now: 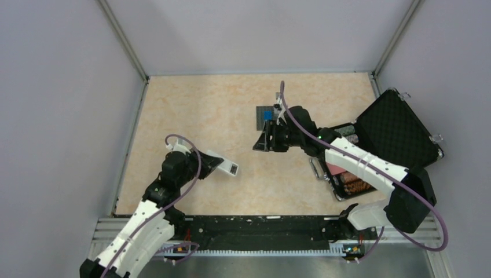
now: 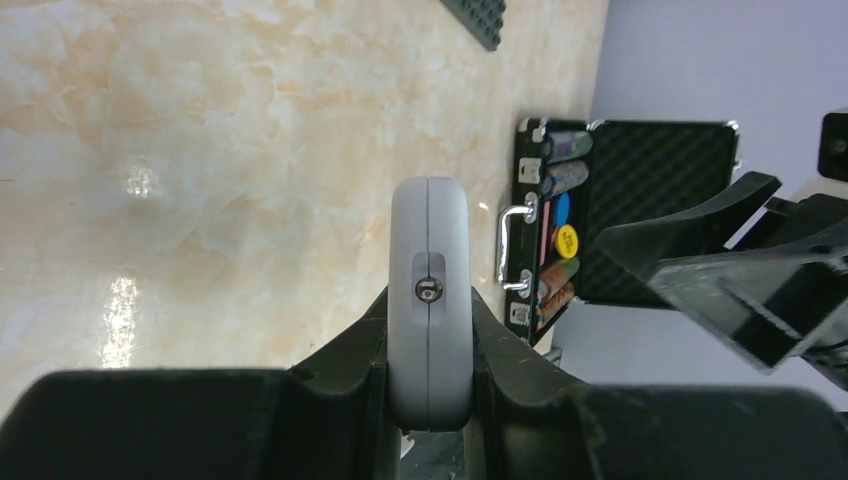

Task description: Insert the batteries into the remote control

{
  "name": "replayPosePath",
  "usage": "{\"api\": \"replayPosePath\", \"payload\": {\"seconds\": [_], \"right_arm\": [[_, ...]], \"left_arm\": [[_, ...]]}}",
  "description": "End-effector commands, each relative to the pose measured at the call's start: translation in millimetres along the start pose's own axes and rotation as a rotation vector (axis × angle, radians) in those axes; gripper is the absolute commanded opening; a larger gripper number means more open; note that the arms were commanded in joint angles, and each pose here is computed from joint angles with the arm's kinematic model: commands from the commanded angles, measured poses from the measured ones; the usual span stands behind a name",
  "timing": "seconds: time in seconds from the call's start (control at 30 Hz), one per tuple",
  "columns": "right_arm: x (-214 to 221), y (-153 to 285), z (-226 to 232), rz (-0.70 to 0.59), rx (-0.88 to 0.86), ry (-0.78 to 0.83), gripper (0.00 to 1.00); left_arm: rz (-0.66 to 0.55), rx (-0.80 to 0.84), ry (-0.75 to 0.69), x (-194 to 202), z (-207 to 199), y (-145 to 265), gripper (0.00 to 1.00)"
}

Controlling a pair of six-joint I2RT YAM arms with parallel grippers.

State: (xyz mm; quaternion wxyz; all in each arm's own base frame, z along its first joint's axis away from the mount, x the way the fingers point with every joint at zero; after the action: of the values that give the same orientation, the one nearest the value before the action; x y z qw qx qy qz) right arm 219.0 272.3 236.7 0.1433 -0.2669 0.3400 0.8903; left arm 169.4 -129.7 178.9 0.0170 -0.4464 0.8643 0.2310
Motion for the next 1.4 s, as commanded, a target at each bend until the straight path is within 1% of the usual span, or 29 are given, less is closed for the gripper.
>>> {"api": "replayPosePath", "payload": {"seconds": [0.0, 0.13, 0.27, 0.33, 0.47, 0.6, 0.83, 1.03, 1.17, 1.37], "right_arm": [[46, 5, -41, 0.196, 0.106, 0.18, 0.53], [83, 9, -39, 0.325, 0.048, 0.32, 0.51], [136, 14, -19, 0.486, -0.037, 0.576, 0.49], [157, 15, -17, 0.543, -0.07, 0.688, 0.47], [174, 10, -28, 0.583, -0.077, 0.846, 0.43], [178, 9, -28, 0.572, -0.18, 0.992, 0.43], [189, 14, -34, 0.627, -0.298, 1.184, 0.43], [206, 14, -48, 0.755, -0.306, 1.284, 0.43], [217, 15, -49, 0.785, -0.332, 1.317, 0.42], [229, 9, -55, 0.818, -0.312, 1.353, 0.42]], "left_arm": [[0.1, 0.113, -0.164, 5, -18, -11, 0.0], [0.121, 0.082, -0.197, 5, -13, -19, 0.0], [0.148, 0.054, -0.208, 7, -7, -23, 0.0], [0.143, 0.037, -0.212, 6, -5, -23, 0.0], [0.066, -0.031, -0.227, -3, 1, -20, 0.0], [-0.008, -0.084, -0.233, -11, 7, -16, 0.0], [-0.063, -0.104, -0.248, -19, 5, -12, 0.0], [-0.08, -0.103, -0.234, -22, 5, -11, 0.0], [-0.089, -0.108, -0.219, -23, 8, -11, 0.0], [-0.097, -0.107, -0.201, -24, 11, -12, 0.0]]}}
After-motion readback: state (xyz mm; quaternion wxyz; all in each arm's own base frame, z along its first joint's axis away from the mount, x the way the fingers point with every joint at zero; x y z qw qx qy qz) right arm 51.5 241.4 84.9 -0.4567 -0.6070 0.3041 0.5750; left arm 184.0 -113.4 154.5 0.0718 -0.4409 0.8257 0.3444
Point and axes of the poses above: each gripper's point midway between its finger pads, its own y axis back along the fingers, its own z axis along the line the jaws close on, x = y × z, the point moved 6 cm from there along y, back along the fingers, and after that the axes turned 4 degrees about y, right-handed, at the moved point
